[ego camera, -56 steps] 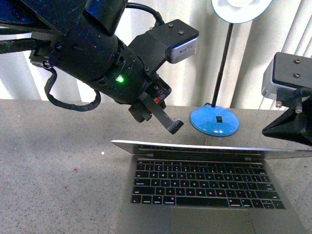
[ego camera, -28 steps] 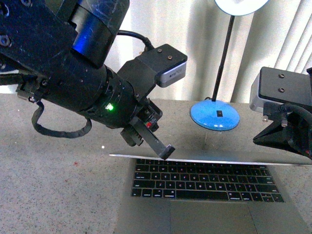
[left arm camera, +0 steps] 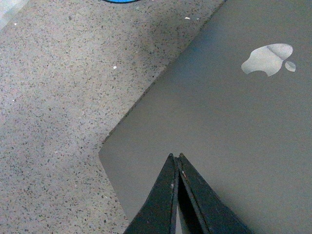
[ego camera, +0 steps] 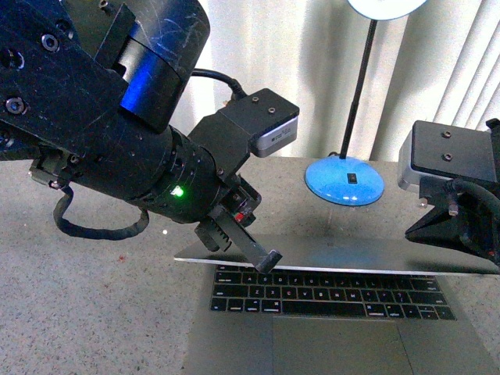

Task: Close laptop

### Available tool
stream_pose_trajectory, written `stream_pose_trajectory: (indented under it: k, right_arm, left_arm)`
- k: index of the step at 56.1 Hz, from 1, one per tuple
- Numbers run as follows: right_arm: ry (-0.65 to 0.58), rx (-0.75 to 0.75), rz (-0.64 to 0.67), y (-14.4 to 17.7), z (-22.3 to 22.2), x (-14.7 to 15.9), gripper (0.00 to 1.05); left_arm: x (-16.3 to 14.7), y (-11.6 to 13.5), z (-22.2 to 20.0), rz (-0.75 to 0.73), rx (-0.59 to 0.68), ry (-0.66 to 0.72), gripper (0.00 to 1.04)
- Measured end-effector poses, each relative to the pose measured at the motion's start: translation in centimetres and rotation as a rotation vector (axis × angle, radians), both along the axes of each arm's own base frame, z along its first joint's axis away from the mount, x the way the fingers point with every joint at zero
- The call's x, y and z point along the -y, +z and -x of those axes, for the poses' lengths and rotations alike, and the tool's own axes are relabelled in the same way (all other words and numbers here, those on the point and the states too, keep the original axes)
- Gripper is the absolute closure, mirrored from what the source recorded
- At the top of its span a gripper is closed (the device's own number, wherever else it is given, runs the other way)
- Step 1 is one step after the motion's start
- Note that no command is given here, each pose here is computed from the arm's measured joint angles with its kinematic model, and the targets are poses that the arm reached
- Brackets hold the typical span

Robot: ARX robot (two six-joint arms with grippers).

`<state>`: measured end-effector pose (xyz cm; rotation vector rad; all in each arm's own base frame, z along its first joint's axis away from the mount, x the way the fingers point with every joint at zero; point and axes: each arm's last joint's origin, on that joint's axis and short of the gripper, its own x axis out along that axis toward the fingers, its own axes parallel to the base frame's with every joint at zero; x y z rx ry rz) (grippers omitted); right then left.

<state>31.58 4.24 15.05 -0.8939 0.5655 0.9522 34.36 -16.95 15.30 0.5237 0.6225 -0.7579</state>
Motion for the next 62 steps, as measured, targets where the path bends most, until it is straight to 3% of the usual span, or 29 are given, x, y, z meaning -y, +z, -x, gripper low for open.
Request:
stream_pose_trajectory:
  k: [62]
  right_arm:
    - [0.032, -0.092, 0.05, -3.9, 0.8, -0.9, 1.02]
  left_arm:
    - [0.2, -4.6, 1.7, 0.041, -0.086, -0.001, 1.01]
